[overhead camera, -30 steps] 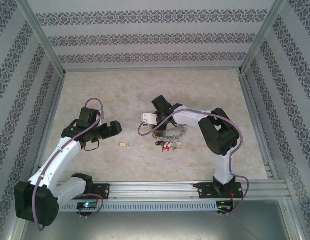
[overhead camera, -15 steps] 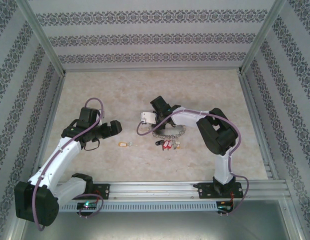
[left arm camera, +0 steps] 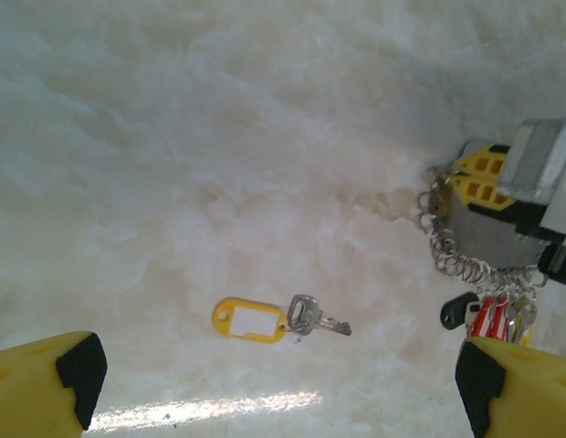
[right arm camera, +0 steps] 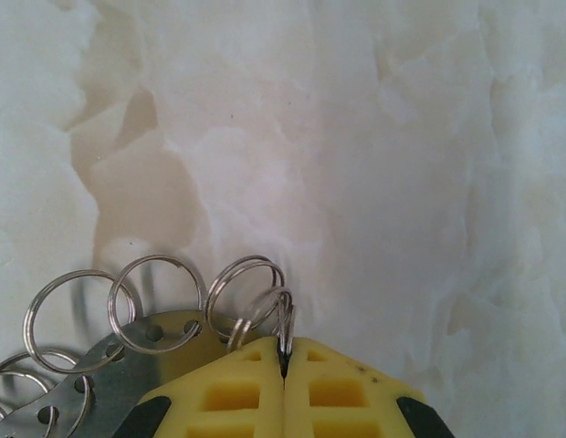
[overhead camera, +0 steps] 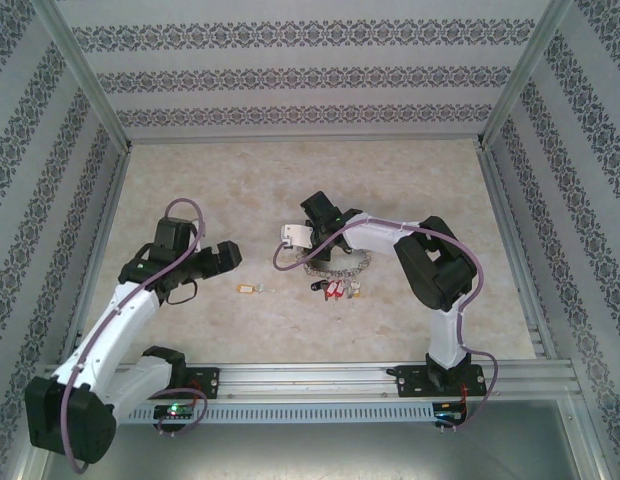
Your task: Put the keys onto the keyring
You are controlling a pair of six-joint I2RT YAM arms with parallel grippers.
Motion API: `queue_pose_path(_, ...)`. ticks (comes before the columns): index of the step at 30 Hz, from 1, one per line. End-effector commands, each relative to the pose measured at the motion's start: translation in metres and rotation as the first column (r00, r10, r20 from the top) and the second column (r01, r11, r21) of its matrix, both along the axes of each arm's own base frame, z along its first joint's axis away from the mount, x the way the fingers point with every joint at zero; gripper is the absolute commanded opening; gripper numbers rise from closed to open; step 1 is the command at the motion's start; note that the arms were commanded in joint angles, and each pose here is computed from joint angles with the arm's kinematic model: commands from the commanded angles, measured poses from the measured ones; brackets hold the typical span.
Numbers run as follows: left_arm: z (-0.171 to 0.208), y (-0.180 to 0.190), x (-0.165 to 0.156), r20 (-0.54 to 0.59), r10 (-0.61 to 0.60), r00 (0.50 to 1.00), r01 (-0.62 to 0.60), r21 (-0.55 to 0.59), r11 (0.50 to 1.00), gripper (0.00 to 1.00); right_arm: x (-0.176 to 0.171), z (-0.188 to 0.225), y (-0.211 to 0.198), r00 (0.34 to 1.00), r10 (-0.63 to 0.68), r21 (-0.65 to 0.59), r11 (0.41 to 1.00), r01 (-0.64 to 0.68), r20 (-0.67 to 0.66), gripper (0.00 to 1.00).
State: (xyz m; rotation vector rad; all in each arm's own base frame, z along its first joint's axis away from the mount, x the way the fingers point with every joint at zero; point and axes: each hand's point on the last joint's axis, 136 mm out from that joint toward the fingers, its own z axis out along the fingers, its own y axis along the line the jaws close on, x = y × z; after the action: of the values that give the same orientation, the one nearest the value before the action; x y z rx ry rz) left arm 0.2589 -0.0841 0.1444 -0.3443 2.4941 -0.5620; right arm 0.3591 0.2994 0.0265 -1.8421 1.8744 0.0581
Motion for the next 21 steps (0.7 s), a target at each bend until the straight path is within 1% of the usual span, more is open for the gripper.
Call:
queue_pose_path(1,0.034,0.006,0.016,0.199,0.013,0.98,-0.015,0.006,1.0,0.99,-0.011,0.028,-0.001,1.0,0.014,0.051,0.999,-0.015,0.007,0.0)
queue_pose_path(4,0.067,0.009,0.026,0.378,0.029,0.925,-0.029,-0.004,1.0,0.99,-0.015,0.05,-0.003,0.999,0.007,0.111,0.994,-0.012,0.052,0.0)
queue_pose_path(6,0.092,0.011,0.032,0.499,0.042,0.865,-0.039,-0.016,0.999,0.99,-0.016,0.067,-0.007,0.996,-0.006,0.163,0.987,-0.009,0.093,0.0)
queue_pose_path(7,0.103,0.009,0.035,0.542,0.04,0.84,-0.032,-0.024,0.999,0.99,-0.017,0.074,-0.007,0.994,-0.013,0.189,0.982,-0.008,0.11,0.0)
queue_pose_path(9,0.12,0.005,0.039,0.596,0.025,0.802,-0.008,-0.032,0.999,0.99,-0.019,0.089,-0.01,0.991,-0.026,0.25,0.968,-0.006,0.128,0.0)
queue_pose_path(11,0.132,-0.005,0.045,0.624,-0.023,0.781,0.051,-0.028,0.998,1.0,-0.023,0.104,-0.012,0.99,-0.021,0.311,0.95,-0.024,0.141,0.0)
queue_pose_path(13,0.142,-0.02,0.048,0.648,-0.093,0.756,0.138,-0.018,0.99,0.98,-0.027,0.117,-0.012,0.987,-0.015,0.357,0.933,-0.043,0.159,0.0)
queue_pose_path(15,0.152,-0.038,0.049,0.681,-0.182,0.71,0.235,0.015,0.972,0.96,-0.029,0.13,-0.014,0.985,-0.02,0.401,0.915,-0.05,0.171,0.0)
queue_pose_path(16,0.157,-0.046,0.049,0.699,-0.225,0.679,0.278,0.039,0.96,0.96,-0.031,0.135,-0.014,0.985,-0.018,0.424,0.904,-0.057,0.171,0.0)
queue_pose_path(17,0.163,-0.058,0.046,0.721,-0.288,0.63,0.341,0.076,0.937,0.96,-0.034,0.144,-0.015,0.985,-0.02,0.457,0.887,-0.062,0.173,0.0)
queue_pose_path(19,0.175,-0.08,0.038,0.753,-0.41,0.515,0.446,0.173,0.878,0.96,-0.04,0.161,-0.014,0.984,-0.027,0.531,0.844,-0.073,0.178,0.0)
queue_pose_path(21,0.184,-0.104,0.025,0.762,-0.53,0.372,0.536,0.289,0.793,0.96,-0.052,0.179,-0.014,0.985,-0.003,0.602,0.792,-0.105,0.175,0.0)
